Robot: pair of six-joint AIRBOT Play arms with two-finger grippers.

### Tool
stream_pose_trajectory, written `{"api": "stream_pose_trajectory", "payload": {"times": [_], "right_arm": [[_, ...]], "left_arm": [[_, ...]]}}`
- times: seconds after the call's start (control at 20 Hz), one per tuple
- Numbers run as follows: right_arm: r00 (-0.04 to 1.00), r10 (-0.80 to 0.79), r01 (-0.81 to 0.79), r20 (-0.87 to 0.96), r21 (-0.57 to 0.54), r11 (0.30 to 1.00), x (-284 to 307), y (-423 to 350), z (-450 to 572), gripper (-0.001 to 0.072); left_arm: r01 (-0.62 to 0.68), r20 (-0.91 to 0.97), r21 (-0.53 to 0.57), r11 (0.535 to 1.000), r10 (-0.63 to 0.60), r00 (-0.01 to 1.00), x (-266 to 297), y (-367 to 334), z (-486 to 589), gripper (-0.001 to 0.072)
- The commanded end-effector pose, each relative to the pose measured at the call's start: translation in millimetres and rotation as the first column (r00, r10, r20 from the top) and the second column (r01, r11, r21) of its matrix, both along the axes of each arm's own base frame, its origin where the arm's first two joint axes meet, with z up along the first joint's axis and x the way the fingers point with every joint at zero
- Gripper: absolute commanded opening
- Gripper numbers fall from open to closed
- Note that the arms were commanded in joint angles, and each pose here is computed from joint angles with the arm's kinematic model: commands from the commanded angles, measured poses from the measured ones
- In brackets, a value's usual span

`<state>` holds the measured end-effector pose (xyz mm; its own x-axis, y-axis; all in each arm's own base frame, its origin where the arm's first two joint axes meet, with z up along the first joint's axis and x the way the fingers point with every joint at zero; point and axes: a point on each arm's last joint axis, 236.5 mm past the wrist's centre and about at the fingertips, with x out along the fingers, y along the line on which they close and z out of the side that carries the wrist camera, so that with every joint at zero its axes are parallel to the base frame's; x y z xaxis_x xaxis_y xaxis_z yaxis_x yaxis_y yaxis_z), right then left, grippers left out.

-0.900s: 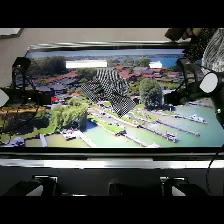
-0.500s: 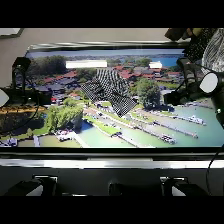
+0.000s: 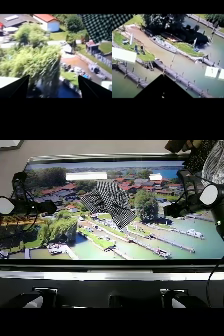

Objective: Fold the clothes and pants, and hang the long-sleeved shirts on hangers.

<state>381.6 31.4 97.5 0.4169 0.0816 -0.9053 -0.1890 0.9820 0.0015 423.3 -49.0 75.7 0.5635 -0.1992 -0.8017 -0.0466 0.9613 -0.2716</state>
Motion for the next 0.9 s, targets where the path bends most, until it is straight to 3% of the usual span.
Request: {"api": "stream_pose_trajectory", "payload": {"times": [0.0,0.15,0.25,0.65,0.7,0.75,0.8,0.85], "right_arm": [[1.000,-0.001,0.001,0.000,0.001,1.000,0,0,0,0.0028],[1.000,0.000,0.000,0.000,0.001,1.000,0,1,0,0.0028],[1.000,-0.001,0.001,0.000,0.001,1.000,0,0,0,0.0028],[1.000,-0.001,0.001,0.000,0.002,1.000,0,1,0,0.0028],[1.000,0.000,0.000,0.000,0.003,1.000,0,1,0,0.0028],[1.000,0.000,0.000,0.000,0.003,1.000,0,1,0,0.0028],[1.000,-0.001,0.001,0.001,0.003,1.000,0,1,0,0.0028],[1.000,-0.001,0.001,0.013,0.006,1.000,2,1,2,0.0033]], "left_arm": [[-0.104,0.045,-0.411,0.906,0.133,0.990,64,-20,-17,0.0720],[-0.083,0.044,-0.584,0.807,0.134,0.990,108,-40,-48,0.0720],[-0.089,0.001,-0.625,0.775,0.115,0.993,129,-56,-77,0.0720],[-0.019,-0.022,-0.625,0.780,0.007,1.000,169,-119,-134,0.0708],[-0.016,-0.029,-0.624,0.781,-0.004,1.000,167,-125,-139,0.0512],[-0.012,-0.036,-0.625,0.780,-0.013,0.999,165,-128,-142,0.0093],[-0.010,-0.041,-0.629,0.778,-0.020,0.999,163,-130,-143,0.0022],[-0.002,-0.042,-0.633,0.774,-0.031,0.999,161,-132,-141,0.0021]]}}
